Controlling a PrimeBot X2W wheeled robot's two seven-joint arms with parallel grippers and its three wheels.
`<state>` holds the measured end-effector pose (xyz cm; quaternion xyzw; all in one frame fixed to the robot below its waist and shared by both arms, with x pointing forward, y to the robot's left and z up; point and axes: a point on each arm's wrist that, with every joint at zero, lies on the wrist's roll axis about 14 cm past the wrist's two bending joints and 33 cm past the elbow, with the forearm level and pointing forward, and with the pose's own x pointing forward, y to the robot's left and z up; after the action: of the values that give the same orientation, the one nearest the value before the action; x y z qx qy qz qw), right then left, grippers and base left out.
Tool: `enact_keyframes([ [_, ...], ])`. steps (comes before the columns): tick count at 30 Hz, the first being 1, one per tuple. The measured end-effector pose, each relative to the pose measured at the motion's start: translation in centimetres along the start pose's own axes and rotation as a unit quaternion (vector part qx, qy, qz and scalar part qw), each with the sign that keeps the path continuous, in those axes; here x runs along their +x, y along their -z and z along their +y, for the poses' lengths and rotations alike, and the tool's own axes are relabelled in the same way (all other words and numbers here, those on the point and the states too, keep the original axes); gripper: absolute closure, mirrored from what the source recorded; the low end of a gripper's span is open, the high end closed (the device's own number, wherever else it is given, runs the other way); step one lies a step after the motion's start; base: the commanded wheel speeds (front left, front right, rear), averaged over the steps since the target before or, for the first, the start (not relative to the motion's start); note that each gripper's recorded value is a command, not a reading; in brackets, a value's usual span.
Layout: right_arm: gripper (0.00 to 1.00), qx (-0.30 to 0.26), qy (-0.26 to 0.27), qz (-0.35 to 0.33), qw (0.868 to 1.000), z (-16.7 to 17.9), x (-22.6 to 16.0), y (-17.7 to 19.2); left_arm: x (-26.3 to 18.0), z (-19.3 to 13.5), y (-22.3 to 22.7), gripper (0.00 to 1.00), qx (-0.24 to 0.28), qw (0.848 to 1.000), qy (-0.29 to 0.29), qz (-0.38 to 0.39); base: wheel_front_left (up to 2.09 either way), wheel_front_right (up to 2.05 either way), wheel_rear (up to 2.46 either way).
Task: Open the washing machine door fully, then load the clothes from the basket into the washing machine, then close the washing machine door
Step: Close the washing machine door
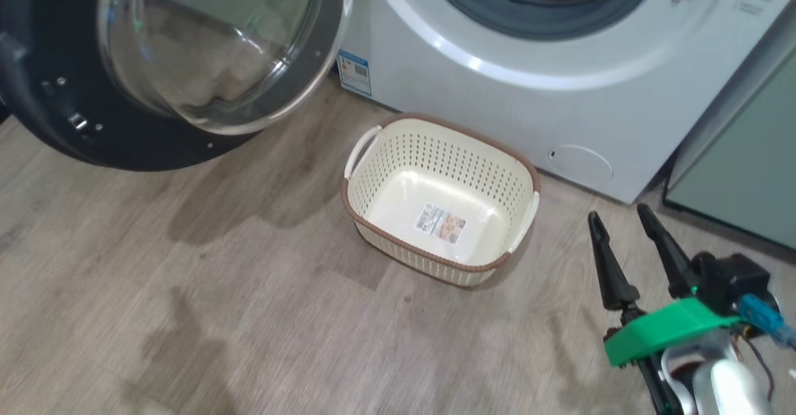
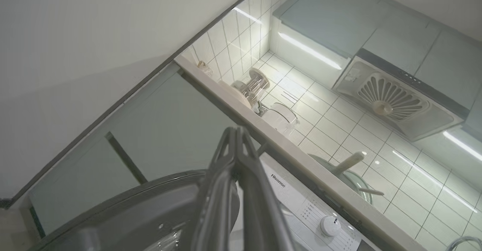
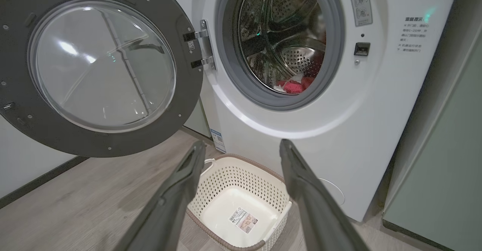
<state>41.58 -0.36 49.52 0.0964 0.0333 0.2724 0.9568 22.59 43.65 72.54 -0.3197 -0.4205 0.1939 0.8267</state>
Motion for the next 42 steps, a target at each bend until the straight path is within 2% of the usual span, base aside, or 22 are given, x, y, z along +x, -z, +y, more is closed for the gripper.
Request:
enact_keyframes([
  [4, 0.0, -0.004, 0.002, -0.005, 1.0, -0.4, 0.7, -0.3, 4.0, 2.8, -0.9, 1.0, -0.043, 0.998, -0.042, -0.004, 0.0, 0.0, 0.0],
  [8, 0.0, -0.008, 0.011, -0.004, 1.0, -1.3, 1.1, -0.4, 6.2, 7.6, -0.1, 1.0, -0.063, 0.99, -0.123, 0.016, 0.0, 0.0, 0.0],
  [13, 0.0, -0.009, 0.023, 0.009, 1.0, -2.5, 1.4, 0.5, 7.0, 12.7, 1.7, 1.0, -0.098, 0.973, -0.209, 0.024, 0.0, 0.0, 0.0],
  [19, 0.0, -0.011, 0.038, 0.014, 0.999, -4.1, 2.0, 0.9, 6.1, 17.3, 5.1, 1.0, -0.09, 0.952, -0.288, 0.051, 0.0, 0.0, 0.0],
  [27, 0.0, -0.01, 0.047, 0.028, 0.998, -5.1, 2.4, 2.0, 6.0, 18.7, 8.9, 1.0, -0.061, 0.943, -0.306, 0.12, 0.0, 0.0, 0.0],
  [34, 0.0, -0.012, 0.047, 0.037, 0.998, -5.2, 2.6, 2.6, 4.7, 19.3, 11.7, 1.0, -0.068, 0.927, -0.317, 0.189, 0.0, 0.0, 0.0],
  [42, 0.0, -0.015, 0.048, 0.04, 0.998, -5.4, 2.6, 2.7, 3.8, 19.5, 13.7, 1.0, -0.076, 0.917, -0.321, 0.226, 0.0, 0.0, 0.0],
])
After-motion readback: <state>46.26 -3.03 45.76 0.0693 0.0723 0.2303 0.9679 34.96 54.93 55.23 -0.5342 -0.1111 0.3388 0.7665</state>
